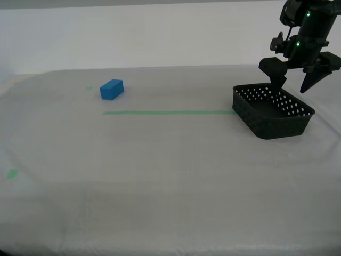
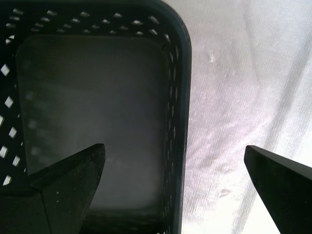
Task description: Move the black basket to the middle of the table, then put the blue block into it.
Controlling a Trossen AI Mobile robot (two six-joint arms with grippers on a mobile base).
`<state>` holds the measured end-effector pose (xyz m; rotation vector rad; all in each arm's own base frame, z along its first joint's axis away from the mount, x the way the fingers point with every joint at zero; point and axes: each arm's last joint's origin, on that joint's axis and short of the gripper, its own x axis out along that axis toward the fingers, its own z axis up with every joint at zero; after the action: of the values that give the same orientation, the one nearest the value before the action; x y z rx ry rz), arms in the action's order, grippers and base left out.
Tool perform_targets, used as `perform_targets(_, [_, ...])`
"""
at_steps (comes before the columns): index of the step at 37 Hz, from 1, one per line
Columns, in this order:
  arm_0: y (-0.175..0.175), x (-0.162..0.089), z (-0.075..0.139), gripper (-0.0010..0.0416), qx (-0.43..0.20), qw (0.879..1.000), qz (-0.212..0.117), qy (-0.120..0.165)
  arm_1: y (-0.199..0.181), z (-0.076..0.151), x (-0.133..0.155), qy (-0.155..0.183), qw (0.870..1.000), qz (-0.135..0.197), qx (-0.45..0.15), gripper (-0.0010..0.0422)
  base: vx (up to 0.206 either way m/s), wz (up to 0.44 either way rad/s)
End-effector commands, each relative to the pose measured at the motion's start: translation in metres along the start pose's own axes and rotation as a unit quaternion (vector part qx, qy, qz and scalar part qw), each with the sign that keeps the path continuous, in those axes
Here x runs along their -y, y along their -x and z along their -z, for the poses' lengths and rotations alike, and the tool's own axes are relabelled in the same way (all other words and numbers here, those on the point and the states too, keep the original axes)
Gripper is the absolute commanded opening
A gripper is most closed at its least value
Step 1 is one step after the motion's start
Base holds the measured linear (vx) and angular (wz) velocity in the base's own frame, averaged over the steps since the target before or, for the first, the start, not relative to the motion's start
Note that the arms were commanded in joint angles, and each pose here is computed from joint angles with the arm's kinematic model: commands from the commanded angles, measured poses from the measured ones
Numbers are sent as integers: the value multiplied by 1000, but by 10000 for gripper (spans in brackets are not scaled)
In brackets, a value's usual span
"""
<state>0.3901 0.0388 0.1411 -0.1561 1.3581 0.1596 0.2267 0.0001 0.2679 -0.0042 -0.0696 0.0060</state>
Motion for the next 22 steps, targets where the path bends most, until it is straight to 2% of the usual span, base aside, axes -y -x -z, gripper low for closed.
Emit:
perform_targets(1, [-8,0,0,400,-4,1000,-1,0,0,-1,0,-1,1000,0,3,0,0,0])
perform_targets(10, [-25,-2,-2,398,-7,1000,-2,-1,0,-1,0,-1,1000,0,3,0,0,0])
perform_targets(22, [-27,-2,-4,398,3,1000,12,-2,0,-1,0,-1,1000,0,3,0,0,0])
